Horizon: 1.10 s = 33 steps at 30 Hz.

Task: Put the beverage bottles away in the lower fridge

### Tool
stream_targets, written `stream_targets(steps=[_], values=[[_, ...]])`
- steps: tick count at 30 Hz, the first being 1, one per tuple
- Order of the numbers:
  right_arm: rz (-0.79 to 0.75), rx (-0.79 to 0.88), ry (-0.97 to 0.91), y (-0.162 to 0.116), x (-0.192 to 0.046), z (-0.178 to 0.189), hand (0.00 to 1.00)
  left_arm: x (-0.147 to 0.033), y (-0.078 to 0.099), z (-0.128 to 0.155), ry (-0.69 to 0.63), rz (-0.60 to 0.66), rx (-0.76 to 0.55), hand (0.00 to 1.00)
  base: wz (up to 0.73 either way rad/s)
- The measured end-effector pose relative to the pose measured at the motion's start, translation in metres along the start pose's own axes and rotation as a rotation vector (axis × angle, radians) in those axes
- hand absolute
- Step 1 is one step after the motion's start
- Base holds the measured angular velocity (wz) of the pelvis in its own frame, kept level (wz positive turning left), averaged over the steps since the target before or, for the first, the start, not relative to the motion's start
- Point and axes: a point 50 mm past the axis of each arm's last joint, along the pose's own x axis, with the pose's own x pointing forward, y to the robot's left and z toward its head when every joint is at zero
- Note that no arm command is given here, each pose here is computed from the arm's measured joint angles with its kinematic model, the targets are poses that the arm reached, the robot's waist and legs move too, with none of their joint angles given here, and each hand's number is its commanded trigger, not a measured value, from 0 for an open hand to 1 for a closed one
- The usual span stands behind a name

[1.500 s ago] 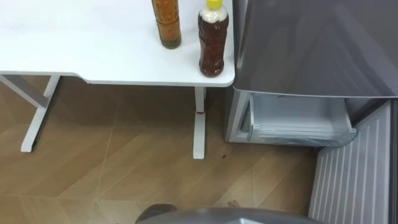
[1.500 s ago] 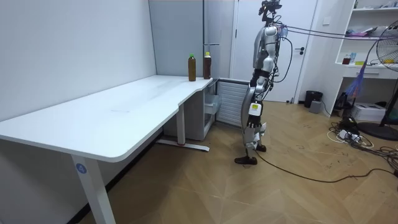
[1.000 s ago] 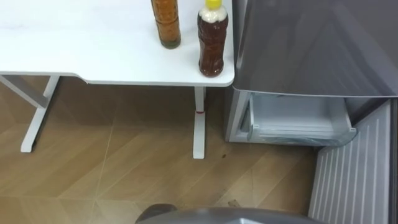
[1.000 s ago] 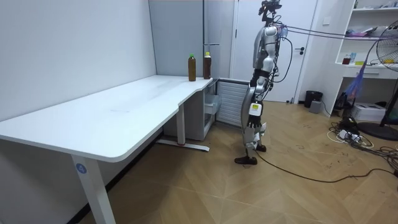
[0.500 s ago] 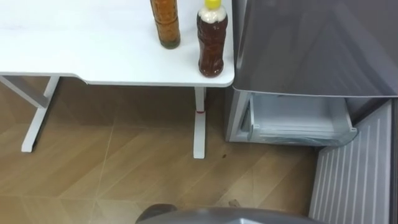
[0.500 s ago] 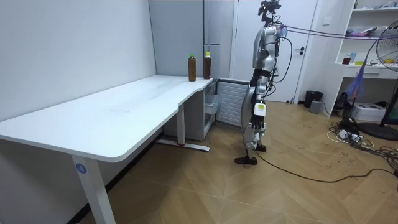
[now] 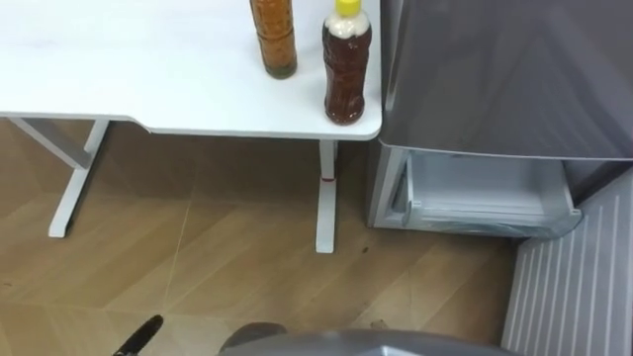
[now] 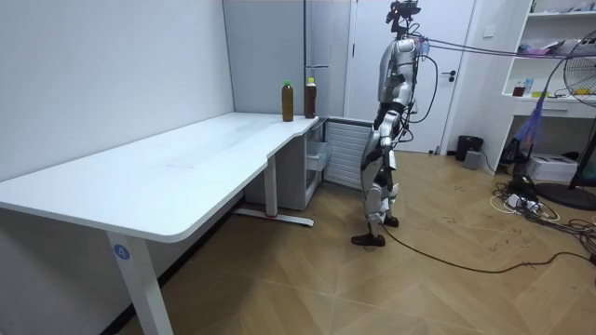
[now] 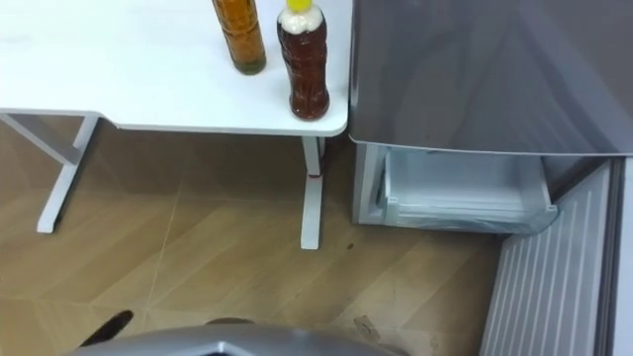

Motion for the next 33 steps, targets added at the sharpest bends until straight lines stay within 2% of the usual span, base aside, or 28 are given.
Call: stream_targets(steps=[6,9,14,15,17,21,24,26,29,33], values=[[-0.002,0.029,-0.054,-0.002,0.000,0.006,0.00,-0.017,-0.024,0.037,-0.176,-0.006,-0.139,0.00,0.03],[-0.003,0.028,-0.074,-0.003,0.000,0.006,0.00,-0.033,-0.039,0.058,-0.265,-0.030,-0.223,0.00,0.00],[0.000,0.037,-0.093,-0.001,-0.001,0.009,0.00,-0.071,-0.063,0.095,-0.569,-0.103,-0.210,0.00,0.04],[0.000,0.038,-0.099,-0.002,-0.001,0.010,0.00,-0.074,-0.064,0.098,-0.595,-0.106,-0.208,0.00,0.00],[0.002,0.058,-0.106,-0.001,-0.001,0.010,0.00,-0.092,-0.070,0.112,-0.675,-0.147,-0.257,0.00,0.06],[0.008,0.074,-0.100,-0.001,-0.001,0.011,0.00,-0.118,-0.075,0.131,-0.813,-0.215,-0.299,0.00,0.01],[0.029,0.077,-0.102,0.000,0.000,0.011,0.00,-0.146,-0.078,0.144,-0.980,-0.284,-0.301,0.00,0.02],[0.047,0.073,-0.108,0.000,0.000,0.011,0.00,-0.174,-0.078,0.155,-1.099,-0.382,-0.331,0.00,0.00],[0.047,0.074,-0.112,-0.001,0.000,0.010,0.00,-0.202,-0.078,0.161,-1.185,-0.517,-0.361,0.00,0.00],[0.058,0.057,-0.106,-0.003,0.000,0.009,0.00,-0.222,-0.079,0.162,-1.251,-0.640,-0.354,0.00,0.04]])
